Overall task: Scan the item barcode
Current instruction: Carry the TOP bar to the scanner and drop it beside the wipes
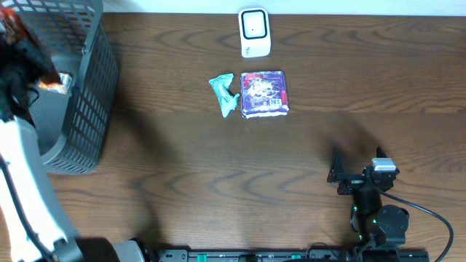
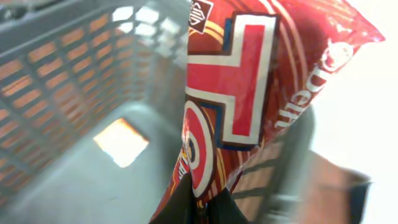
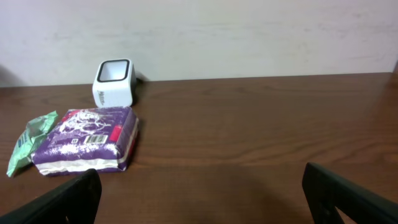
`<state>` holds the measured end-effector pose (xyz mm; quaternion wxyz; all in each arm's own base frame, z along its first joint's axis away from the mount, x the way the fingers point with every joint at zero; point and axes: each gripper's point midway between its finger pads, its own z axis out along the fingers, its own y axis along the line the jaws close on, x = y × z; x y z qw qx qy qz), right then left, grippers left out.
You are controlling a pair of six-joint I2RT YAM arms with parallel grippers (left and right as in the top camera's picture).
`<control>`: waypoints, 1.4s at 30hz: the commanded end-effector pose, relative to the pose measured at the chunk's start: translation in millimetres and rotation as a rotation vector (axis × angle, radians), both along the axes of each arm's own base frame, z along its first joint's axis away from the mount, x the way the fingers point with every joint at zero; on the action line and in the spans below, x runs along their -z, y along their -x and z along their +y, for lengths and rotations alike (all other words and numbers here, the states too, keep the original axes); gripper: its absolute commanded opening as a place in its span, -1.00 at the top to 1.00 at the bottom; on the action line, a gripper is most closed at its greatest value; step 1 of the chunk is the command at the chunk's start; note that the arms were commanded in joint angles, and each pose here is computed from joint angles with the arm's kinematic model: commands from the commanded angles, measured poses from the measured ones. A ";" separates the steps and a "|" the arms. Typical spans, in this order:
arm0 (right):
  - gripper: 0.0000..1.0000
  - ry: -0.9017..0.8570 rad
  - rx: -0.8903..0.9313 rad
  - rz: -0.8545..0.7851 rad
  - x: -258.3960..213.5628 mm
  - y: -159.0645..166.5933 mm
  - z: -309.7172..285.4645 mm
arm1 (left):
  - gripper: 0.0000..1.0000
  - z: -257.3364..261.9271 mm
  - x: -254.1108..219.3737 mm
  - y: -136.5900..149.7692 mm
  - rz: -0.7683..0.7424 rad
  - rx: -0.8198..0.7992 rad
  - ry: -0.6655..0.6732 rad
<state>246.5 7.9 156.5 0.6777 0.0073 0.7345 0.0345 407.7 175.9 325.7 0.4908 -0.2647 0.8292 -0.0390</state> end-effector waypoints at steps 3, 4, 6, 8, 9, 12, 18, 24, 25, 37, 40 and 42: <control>-0.99 0.012 0.004 0.002 1.5 0.0 -1.0 | 0.86 -62.9 -49.6 -2.5 -0.156 0.048 0.145; -0.99 0.012 0.004 0.002 1.5 0.0 -1.0 | 0.86 -75.8 -52.9 -4.1 -0.163 0.076 0.149; -0.99 0.012 0.004 0.002 1.5 0.0 -1.0 | 0.86 -100.3 -56.4 -7.7 -0.168 0.134 0.152; -0.99 0.012 0.004 0.002 1.5 0.0 -1.0 | 0.86 -127.2 -56.1 -11.8 -0.163 0.198 0.157; -0.99 0.012 0.004 0.002 1.5 0.0 -1.0 | 0.86 -141.8 -54.9 -13.8 -0.157 0.233 0.161; -0.99 0.012 0.004 0.002 1.5 0.0 -1.0 | 0.85 -180.6 -50.0 -18.6 -0.138 0.324 0.171; -0.99 0.012 0.004 0.002 1.5 0.0 -1.0 | 0.85 -239.7 -21.6 -29.9 -0.057 0.455 0.190; -0.98 0.012 0.004 0.002 1.5 0.0 -1.0 | 0.85 -271.8 36.8 -45.8 0.095 0.530 0.176; -0.99 0.012 0.004 0.002 1.5 0.0 -1.0 | 0.85 -274.9 46.9 -47.3 0.123 0.536 0.177; -0.99 0.012 0.004 0.002 1.5 0.0 -1.0 | 0.82 -285.0 130.9 -63.2 0.321 0.559 0.172; -0.98 0.012 0.004 0.002 1.5 0.0 -1.0 | 0.67 -285.0 118.9 -64.4 0.277 0.621 0.094; -0.99 0.012 0.004 0.002 1.5 0.0 -1.0 | 0.66 -280.6 108.2 -64.6 0.250 0.618 0.052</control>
